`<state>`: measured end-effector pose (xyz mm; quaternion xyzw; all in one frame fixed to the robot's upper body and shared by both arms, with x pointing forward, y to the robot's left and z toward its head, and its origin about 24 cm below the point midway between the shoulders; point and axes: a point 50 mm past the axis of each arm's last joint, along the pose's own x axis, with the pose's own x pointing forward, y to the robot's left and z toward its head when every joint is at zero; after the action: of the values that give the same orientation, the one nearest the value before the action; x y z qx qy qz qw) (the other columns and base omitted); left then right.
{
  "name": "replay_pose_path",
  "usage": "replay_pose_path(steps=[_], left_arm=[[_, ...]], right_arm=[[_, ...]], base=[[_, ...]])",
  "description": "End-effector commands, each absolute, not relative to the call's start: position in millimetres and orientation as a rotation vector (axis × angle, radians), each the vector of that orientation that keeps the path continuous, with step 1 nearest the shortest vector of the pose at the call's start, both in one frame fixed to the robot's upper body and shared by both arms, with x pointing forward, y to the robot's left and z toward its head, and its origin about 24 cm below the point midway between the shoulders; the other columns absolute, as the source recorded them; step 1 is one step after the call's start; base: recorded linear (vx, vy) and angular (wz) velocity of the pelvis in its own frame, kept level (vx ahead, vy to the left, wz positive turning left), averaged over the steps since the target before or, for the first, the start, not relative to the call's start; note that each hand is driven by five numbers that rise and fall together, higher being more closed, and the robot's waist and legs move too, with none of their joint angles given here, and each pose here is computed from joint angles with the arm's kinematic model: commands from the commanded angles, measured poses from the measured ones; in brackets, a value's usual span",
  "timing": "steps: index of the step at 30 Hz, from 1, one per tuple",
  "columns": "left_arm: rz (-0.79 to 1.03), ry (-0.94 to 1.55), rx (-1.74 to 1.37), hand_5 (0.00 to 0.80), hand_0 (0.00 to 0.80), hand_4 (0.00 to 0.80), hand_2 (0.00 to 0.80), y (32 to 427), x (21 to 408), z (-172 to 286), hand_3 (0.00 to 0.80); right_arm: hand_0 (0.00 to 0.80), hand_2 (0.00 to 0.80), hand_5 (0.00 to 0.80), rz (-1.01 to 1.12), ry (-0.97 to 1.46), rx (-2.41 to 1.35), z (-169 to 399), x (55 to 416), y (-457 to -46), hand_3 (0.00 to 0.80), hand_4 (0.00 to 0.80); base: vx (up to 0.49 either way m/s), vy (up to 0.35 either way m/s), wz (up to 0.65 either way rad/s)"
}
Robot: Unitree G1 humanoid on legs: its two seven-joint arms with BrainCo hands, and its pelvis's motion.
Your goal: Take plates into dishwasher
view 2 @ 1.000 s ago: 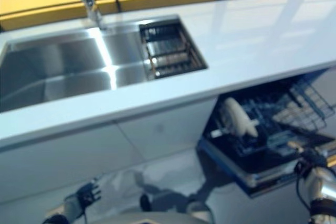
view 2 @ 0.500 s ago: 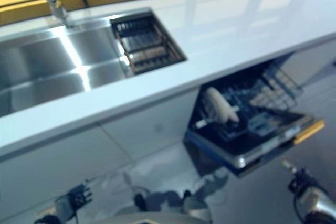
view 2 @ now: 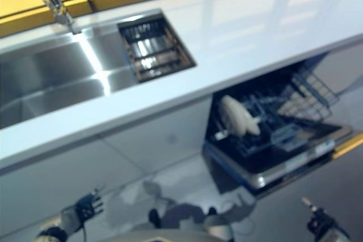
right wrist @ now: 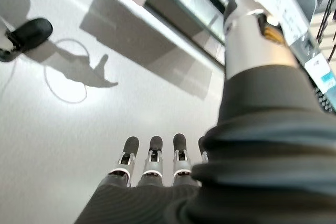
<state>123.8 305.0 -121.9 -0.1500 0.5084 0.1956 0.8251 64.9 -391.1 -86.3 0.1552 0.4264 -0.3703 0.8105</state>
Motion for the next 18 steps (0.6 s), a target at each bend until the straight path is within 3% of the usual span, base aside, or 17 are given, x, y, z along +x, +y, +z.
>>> replay_pose_path(steps=[1, 13, 18], left_arm=[[0.394, 0.944, -0.323, 0.000, 0.000, 0.000, 0.000, 309.4, 151.6, -108.3, 0.000], [0.370, 0.912, -0.361, 0.000, 0.000, 0.000, 0.000, 292.1, 155.8, -114.4, 0.000], [0.310, 0.835, -0.382, 0.000, 0.000, 0.000, 0.000, 280.5, 178.8, -106.3, 0.000]], right_arm=[[0.000, 0.000, 0.000, -0.753, 0.786, 0.385, -84.4, 85.8, -387.6, 0.000, 0.000], [0.000, 0.000, 0.000, -0.615, 0.660, 0.369, -65.6, 118.8, -394.3, 0.000, 0.000], [0.000, 0.000, 0.000, -0.568, 0.567, 0.336, -46.7, 158.0, -395.3, 0.000, 0.000]], base=[[-0.075, -0.042, 0.03], [-0.053, -0.002, 0.08], [-0.214, -0.011, 0.08]])
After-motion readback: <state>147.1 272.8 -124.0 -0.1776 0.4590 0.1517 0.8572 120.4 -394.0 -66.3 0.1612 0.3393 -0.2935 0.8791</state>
